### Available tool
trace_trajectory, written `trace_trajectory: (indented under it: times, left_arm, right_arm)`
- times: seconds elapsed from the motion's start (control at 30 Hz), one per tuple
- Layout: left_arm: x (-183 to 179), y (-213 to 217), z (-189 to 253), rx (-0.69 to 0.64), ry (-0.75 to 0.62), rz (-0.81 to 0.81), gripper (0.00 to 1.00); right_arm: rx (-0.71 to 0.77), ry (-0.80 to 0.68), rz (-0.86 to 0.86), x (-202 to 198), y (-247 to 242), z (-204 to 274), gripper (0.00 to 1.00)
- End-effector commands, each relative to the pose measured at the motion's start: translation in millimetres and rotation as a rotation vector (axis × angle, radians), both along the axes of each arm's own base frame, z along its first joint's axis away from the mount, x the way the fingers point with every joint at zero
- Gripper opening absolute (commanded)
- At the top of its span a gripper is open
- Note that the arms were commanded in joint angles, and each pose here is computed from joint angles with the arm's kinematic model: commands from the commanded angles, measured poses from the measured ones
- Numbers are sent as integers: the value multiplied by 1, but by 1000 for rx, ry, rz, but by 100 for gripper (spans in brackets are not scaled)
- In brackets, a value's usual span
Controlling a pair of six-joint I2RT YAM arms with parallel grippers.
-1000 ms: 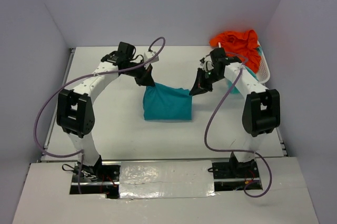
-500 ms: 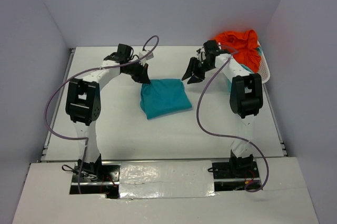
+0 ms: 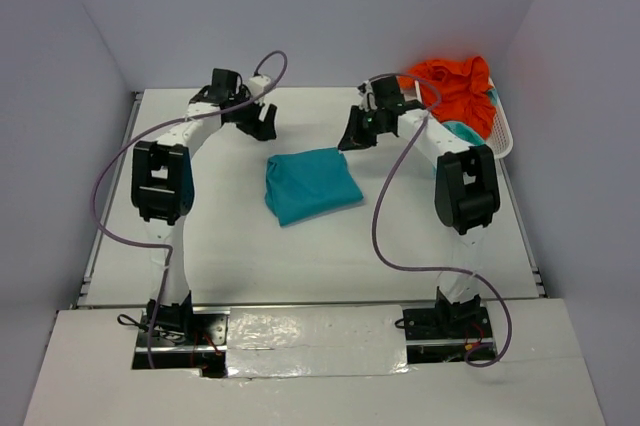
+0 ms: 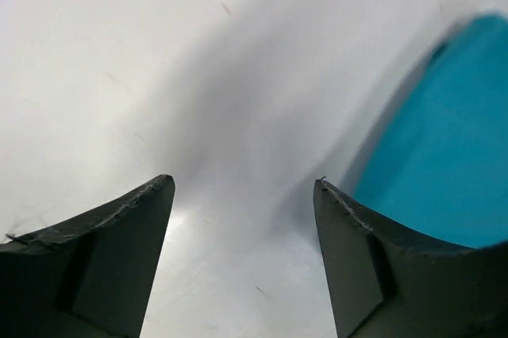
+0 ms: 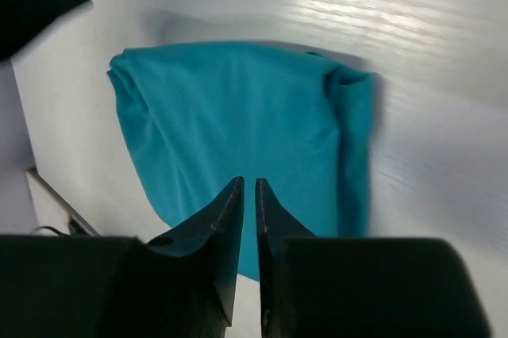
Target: Fold and stack the t-shirts
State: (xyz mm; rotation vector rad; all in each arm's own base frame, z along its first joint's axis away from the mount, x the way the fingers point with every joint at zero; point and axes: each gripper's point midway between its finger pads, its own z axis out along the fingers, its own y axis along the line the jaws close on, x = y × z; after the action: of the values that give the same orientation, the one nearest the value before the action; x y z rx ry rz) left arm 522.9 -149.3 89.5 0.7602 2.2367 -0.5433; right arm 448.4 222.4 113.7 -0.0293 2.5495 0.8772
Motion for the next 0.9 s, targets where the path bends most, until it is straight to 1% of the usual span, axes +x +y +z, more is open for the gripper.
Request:
trace_trajectory:
  times: [0.0,0.03,0.07,0.1,0.13,0.17,0.2,0.23,0.27,0.3,0.37,0.4,0.43,0.47,0.5,0.53,0.6,0.67,0.7,0.73,0.77,0.8,0.87]
  left_arm:
    - [38,5,55,12,-145,65,82]
    - [35,4,61,11,-144,58,78]
    - [23,-2,79,-16,-153,35,62]
    - [12,-8,83,-33,-143,6,53]
    - [-10,-20,69,-42,-86,-41,45]
    - [-30,-29,70,-48,-53,-83,33]
    - [-46,-41,61,-42,-16,-117,28]
    - [-66,-44,40,-38,58,-130,21]
    - [-75,-50,30,-49,89,-142,21]
    - [-88,-54,11,-46,136,-144,21]
    - [-89,-61,-1,-64,153,-136,23]
    - [-87,-62,-9,-46,159,-119,24]
    - [-85,-61,-23,-39,199,-89,25]
    - [-80,-57,-30,-24,211,-57,25]
    - [-66,-45,-35,16,193,4,25]
    - [-61,-37,-47,28,214,49,25]
    - [-43,-19,-52,32,196,135,26]
    - [-34,-11,-51,25,180,160,27]
    - [-28,-9,-48,26,164,170,29]
    - [-25,-7,-47,32,152,170,33]
    - [-22,-6,-45,34,140,174,35]
    - [-16,-5,-40,34,117,183,41]
    - [-5,-3,-30,22,85,193,49]
  right_arm:
    - [53,-126,36,14,34,23,8]
    - [63,-114,36,15,39,19,5]
    - [85,-107,27,18,44,19,1]
    - [91,-83,28,19,49,10,0]
    - [98,-77,15,22,50,7,0]
    - [106,-53,-2,23,51,2,0]
    - [97,-32,-17,24,50,-9,0]
    - [90,-15,-30,25,49,-15,0]
    - [89,0,-41,25,48,-19,0]
    - [75,18,-52,26,46,-29,0]
    - [59,40,-66,26,43,-36,0]
    - [44,52,-80,27,41,-44,0]
    - [37,54,-92,28,39,-46,0]
    - [29,62,-110,29,35,-52,0]
    - [24,79,-142,30,31,-57,0]
    - [10,72,-178,36,24,-61,0]
    - [-24,109,-251,37,7,-76,0]
    - [-41,140,-278,31,0,-89,0]
    - [-47,151,-288,29,-3,-93,0]
    - [-59,158,-298,27,-6,-96,0]
    - [-65,172,-299,21,-8,-100,0]
    - [-60,169,-300,20,-8,-101,0]
    - [-43,172,-292,13,-7,-97,0]
